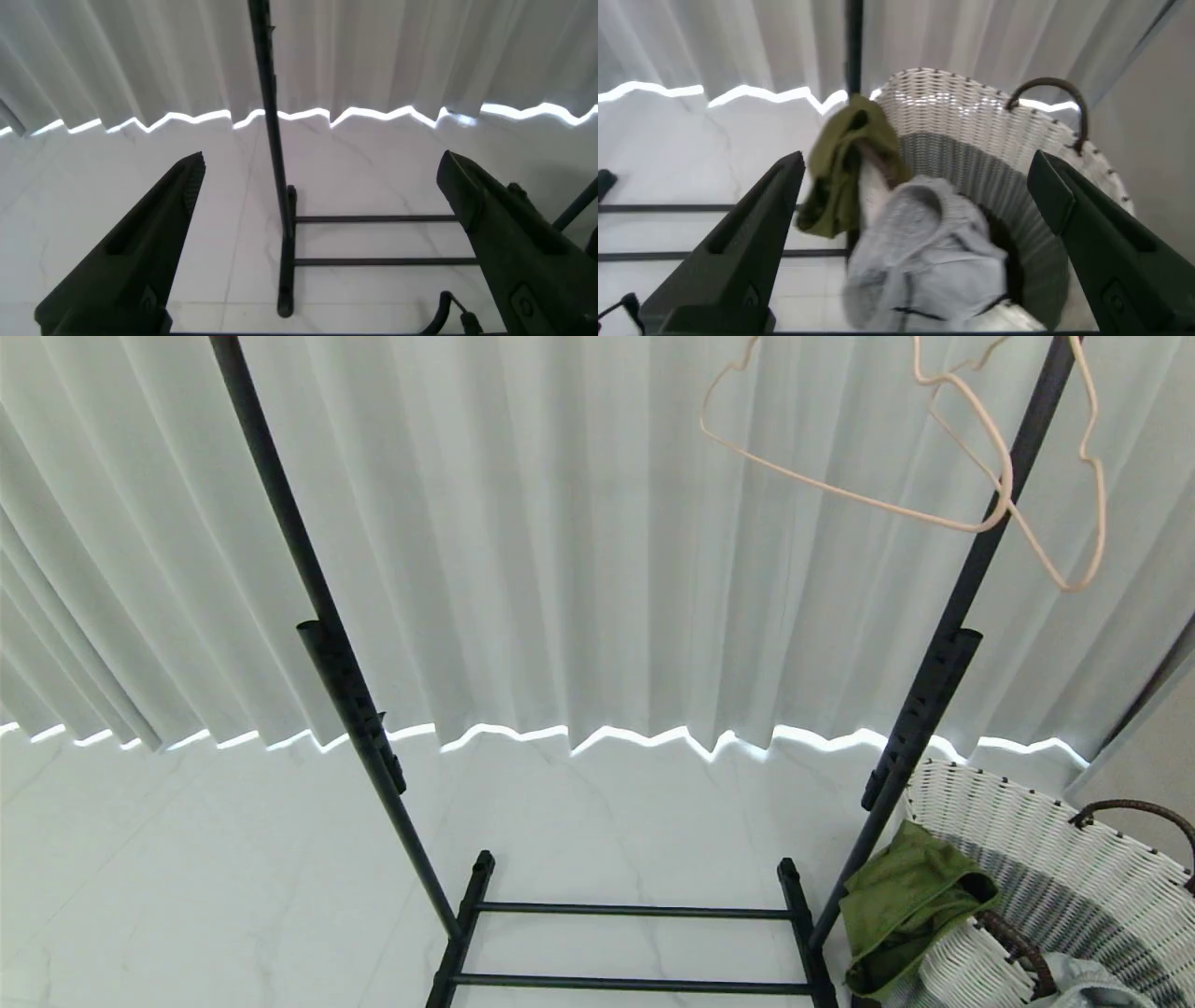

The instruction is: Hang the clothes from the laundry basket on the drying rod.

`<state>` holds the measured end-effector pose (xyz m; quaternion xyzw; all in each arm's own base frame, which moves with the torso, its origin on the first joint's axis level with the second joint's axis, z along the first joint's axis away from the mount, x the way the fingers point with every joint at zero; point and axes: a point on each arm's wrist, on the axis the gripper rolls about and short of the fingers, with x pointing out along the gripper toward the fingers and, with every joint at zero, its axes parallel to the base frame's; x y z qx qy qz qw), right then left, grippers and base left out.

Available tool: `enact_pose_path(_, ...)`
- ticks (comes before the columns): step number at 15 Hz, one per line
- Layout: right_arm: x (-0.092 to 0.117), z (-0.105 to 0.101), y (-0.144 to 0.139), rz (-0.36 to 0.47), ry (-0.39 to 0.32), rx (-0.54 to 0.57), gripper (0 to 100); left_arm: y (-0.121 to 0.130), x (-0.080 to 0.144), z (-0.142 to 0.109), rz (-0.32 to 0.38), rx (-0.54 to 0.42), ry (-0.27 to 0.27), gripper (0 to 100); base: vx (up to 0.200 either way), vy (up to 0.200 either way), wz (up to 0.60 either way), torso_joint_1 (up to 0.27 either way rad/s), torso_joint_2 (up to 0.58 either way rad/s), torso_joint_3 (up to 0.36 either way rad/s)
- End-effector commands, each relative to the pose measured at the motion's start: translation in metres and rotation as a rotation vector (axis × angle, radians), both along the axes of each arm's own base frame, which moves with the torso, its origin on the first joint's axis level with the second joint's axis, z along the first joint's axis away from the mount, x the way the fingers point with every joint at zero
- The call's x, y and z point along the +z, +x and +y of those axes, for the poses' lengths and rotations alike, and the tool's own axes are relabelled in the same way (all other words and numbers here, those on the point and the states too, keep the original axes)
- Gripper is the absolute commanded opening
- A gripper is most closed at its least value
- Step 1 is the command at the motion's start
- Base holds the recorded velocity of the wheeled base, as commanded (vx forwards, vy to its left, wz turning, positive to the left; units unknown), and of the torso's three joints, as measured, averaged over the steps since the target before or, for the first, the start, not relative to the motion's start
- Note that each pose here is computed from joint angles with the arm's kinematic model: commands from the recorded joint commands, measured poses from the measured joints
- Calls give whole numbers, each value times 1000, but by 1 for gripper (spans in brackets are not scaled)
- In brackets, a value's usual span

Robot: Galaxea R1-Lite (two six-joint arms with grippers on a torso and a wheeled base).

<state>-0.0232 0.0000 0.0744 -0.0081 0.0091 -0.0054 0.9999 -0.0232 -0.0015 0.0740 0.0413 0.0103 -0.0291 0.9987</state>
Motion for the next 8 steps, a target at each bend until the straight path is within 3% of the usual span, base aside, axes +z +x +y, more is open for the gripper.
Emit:
enact_pose_path(1, 0, 0, 0, 2, -2, 0, 100, 0, 0, 0, 0, 0, -1, 100, 0, -200, 0, 2, 7, 2)
enact_pose_path(8, 0, 0, 0, 4, -19, 0, 100, 0, 0, 0, 0, 2, -8, 100, 0, 0, 0, 0, 0, 0)
